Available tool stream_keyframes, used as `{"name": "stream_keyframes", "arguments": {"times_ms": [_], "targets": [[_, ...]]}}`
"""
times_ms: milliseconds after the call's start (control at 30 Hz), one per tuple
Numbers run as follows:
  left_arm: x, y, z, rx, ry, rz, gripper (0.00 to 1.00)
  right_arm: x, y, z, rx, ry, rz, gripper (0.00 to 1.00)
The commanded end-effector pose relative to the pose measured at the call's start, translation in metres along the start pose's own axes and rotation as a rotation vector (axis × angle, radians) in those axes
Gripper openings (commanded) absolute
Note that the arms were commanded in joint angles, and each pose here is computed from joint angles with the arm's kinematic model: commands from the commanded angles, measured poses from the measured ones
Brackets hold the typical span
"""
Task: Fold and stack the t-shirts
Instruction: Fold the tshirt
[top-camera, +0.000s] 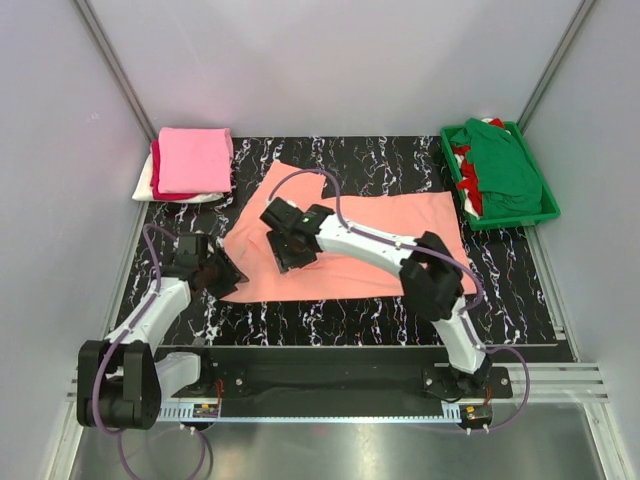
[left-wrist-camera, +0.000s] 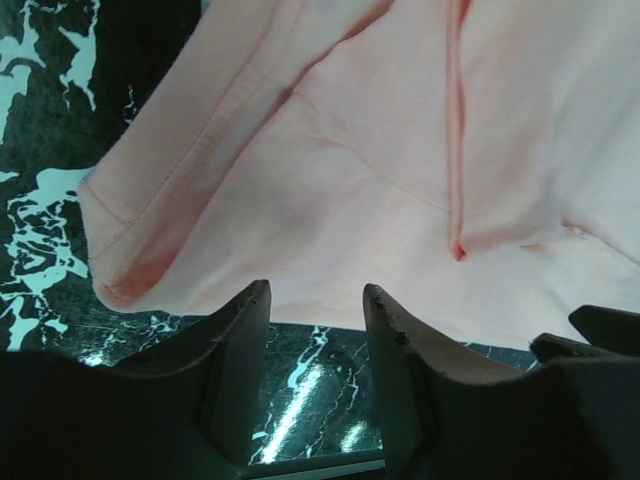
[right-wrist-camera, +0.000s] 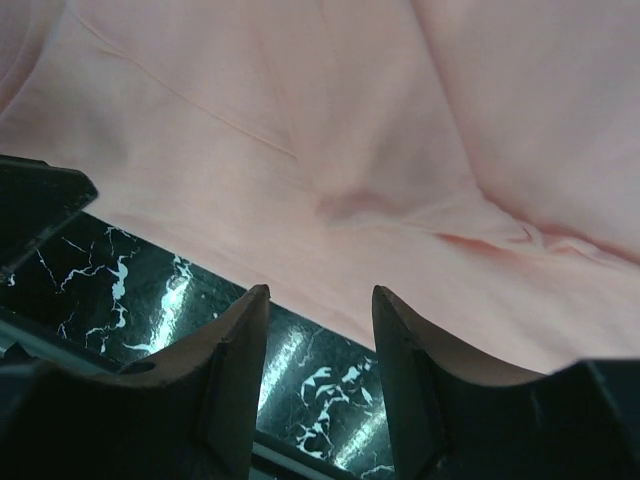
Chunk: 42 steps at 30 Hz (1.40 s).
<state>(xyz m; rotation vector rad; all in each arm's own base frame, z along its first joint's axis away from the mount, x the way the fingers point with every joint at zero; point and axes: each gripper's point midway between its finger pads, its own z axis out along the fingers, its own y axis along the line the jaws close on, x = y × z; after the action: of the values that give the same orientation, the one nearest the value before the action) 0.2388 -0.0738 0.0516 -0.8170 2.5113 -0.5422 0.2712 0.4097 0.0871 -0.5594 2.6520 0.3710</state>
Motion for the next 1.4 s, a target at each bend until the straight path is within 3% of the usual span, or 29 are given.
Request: {"name": "stream_keyframes", "arguments": {"times_ms": [0,767,1000,1167,1367], "targets": [[0.004,0.015,0.010,-0.054,-0.003,-0.019,0.46,-0.013,0.020,-0.004,-0.021,-0.017,-0.125,0.52],[0.017,0.037,0.016,-0.109,-0.004,-0.029,0.45,0.007,0.003,0.071,0.122,0.065,-0.270,0.42],[0.016,0.039,0.015,-0.119,-0.011,-0.029,0.44,0.001,-0.001,0.069,0.154,0.043,-0.290,0.22],[0.016,0.040,0.014,-0.122,-0.011,-0.029,0.44,-0.004,-0.004,0.066,0.176,0.035,-0.297,0.01],[0.017,0.042,0.015,-0.128,-0.011,-0.029,0.43,-0.028,-0.009,0.049,0.213,-0.024,-0.305,0.00]]}}
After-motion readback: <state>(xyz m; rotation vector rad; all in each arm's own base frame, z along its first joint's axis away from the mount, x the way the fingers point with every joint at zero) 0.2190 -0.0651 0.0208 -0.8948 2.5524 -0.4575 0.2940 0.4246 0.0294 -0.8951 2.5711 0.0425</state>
